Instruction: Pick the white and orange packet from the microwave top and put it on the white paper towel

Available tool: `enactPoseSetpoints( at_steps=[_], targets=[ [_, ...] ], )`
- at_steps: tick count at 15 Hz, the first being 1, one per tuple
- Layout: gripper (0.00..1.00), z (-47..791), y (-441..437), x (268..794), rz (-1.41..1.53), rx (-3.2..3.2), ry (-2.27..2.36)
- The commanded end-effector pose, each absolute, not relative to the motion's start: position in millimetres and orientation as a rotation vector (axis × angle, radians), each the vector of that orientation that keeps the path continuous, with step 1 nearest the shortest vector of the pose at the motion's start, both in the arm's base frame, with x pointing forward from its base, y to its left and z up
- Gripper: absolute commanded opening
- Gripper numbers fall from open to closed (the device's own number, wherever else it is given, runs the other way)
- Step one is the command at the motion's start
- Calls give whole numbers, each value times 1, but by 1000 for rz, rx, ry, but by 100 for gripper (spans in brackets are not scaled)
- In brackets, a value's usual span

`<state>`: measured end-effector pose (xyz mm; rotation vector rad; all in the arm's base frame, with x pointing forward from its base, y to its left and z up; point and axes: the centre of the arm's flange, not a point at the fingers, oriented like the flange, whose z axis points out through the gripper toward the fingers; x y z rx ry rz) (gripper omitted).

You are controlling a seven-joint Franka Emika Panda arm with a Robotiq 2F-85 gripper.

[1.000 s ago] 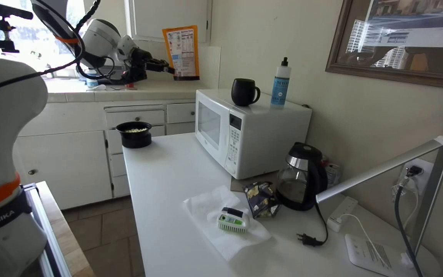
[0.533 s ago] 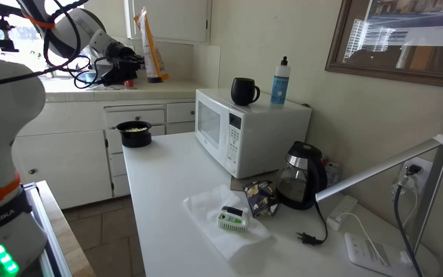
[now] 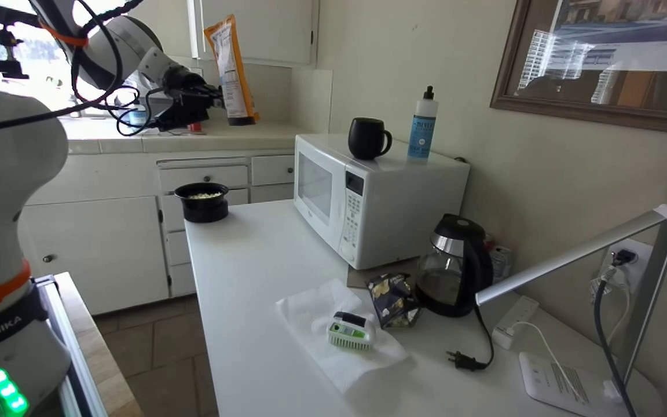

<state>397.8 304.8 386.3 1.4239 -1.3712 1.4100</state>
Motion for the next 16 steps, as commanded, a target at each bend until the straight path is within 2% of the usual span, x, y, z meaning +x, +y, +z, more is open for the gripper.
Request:
enactPoseSetpoints(
  at_steps=[1,8,16],
  targets=[
    [0,379,295,404,1400,1427,-1385],
    [0,276,210,430,1213,1386,-1515],
    [0,154,166,475,1115,1430,-1519]
  ],
)
